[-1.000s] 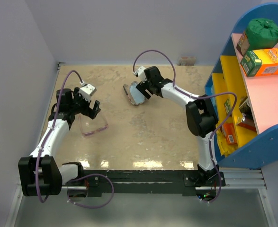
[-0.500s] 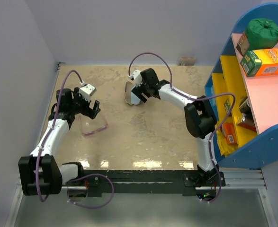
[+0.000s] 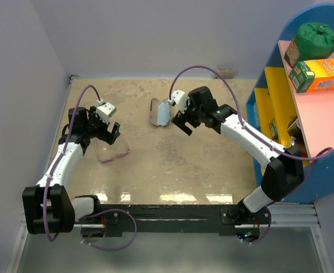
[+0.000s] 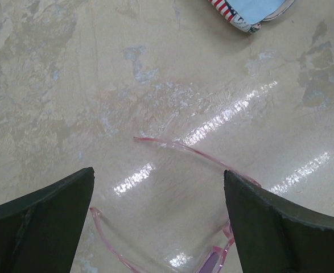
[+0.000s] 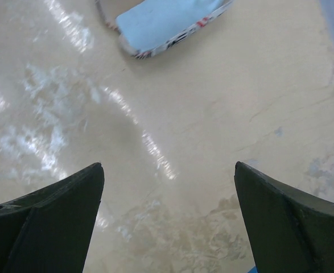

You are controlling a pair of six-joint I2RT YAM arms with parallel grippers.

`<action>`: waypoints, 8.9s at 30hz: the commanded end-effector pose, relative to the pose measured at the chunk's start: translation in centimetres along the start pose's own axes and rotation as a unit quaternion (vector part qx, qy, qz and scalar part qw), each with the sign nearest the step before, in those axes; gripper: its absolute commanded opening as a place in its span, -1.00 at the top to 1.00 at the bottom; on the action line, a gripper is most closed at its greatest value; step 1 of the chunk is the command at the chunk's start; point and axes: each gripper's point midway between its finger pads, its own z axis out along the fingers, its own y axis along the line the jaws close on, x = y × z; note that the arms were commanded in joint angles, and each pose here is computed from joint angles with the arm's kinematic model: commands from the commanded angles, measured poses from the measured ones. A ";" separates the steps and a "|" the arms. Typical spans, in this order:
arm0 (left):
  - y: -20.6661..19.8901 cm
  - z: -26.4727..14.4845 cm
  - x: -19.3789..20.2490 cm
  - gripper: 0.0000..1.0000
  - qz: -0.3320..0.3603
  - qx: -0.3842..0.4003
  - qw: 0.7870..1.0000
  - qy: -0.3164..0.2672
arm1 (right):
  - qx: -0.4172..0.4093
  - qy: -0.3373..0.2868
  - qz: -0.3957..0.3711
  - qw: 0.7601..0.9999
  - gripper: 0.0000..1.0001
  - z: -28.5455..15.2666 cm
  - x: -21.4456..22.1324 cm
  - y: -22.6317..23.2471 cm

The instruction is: Organize the sunglasses

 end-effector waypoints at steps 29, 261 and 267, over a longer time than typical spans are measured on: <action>-2.9 -5.2 5.8 -0.94 0.116 0.051 0.984 0.122 | -0.106 -0.033 -0.019 0.994 -0.91 -0.4 4.5 6.6; -5.5 -2.1 -11.6 -1.00 0.105 0.059 0.988 -0.094 | -0.470 -0.112 -0.037 0.875 0.45 -5.7 1.7 16.9; -8.0 -0.4 -12.1 -1.00 0.104 0.110 0.984 -0.097 | -0.482 -0.116 -0.040 0.868 0.47 -6.0 1.8 17.3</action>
